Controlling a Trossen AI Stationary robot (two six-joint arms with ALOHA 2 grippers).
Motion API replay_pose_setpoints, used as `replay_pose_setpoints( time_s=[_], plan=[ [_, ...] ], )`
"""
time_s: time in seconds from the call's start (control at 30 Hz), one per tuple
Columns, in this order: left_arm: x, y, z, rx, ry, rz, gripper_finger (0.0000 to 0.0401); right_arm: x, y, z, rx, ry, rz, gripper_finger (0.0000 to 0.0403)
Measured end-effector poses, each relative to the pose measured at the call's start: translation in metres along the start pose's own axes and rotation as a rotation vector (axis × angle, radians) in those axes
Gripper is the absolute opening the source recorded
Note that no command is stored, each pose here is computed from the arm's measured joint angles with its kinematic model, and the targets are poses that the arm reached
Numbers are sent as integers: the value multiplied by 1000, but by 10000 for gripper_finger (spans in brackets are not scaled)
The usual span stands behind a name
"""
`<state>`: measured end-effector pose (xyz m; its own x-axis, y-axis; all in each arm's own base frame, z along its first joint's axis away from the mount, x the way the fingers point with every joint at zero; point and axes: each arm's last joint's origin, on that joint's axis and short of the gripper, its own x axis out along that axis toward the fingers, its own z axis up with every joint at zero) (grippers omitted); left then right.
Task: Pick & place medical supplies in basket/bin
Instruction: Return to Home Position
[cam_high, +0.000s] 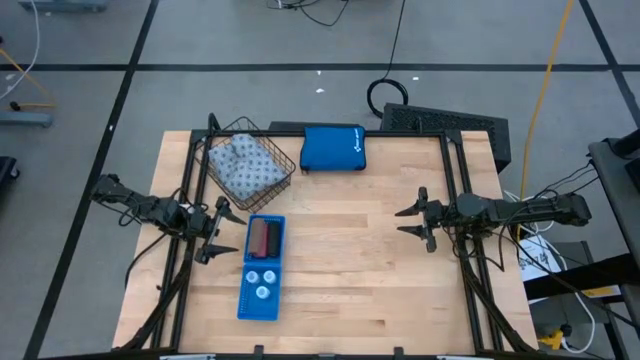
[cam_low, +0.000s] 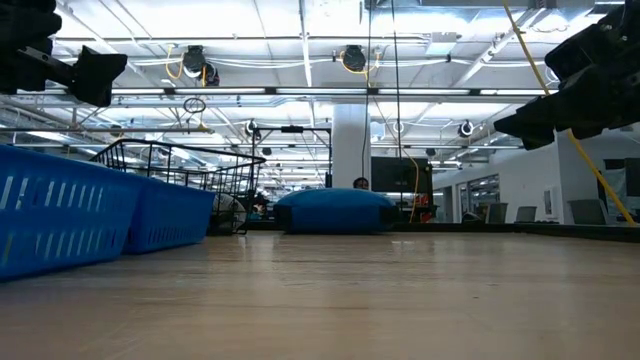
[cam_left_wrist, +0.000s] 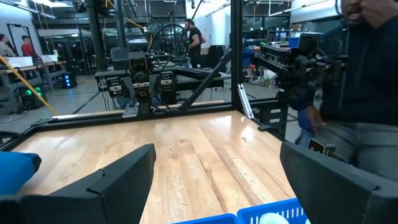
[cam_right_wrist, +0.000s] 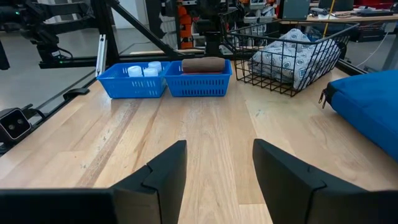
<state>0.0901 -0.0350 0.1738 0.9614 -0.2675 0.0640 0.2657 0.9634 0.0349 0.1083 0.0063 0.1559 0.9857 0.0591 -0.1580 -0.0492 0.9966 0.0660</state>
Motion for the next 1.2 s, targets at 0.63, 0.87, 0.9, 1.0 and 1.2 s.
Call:
replay_pose_setpoints(
  time_s=[0.63, 0.87, 0.9, 1.0, 1.2],
  plan=[
    [0, 0, 0, 0, 0, -1, 351, 0, 0, 0, 0, 0, 0, 177],
    [0, 0, 0, 0, 0, -1, 351, 0, 0, 0, 0, 0, 0, 173],
    [0, 0, 0, 0, 0, -1, 351, 0, 0, 0, 0, 0, 0, 172],
    [0, 0, 0, 0, 0, -1, 351, 0, 0, 0, 0, 1, 0, 173],
    [0, 0, 0, 0, 0, -1, 351, 0, 0, 0, 0, 0, 0, 177]
  ],
)
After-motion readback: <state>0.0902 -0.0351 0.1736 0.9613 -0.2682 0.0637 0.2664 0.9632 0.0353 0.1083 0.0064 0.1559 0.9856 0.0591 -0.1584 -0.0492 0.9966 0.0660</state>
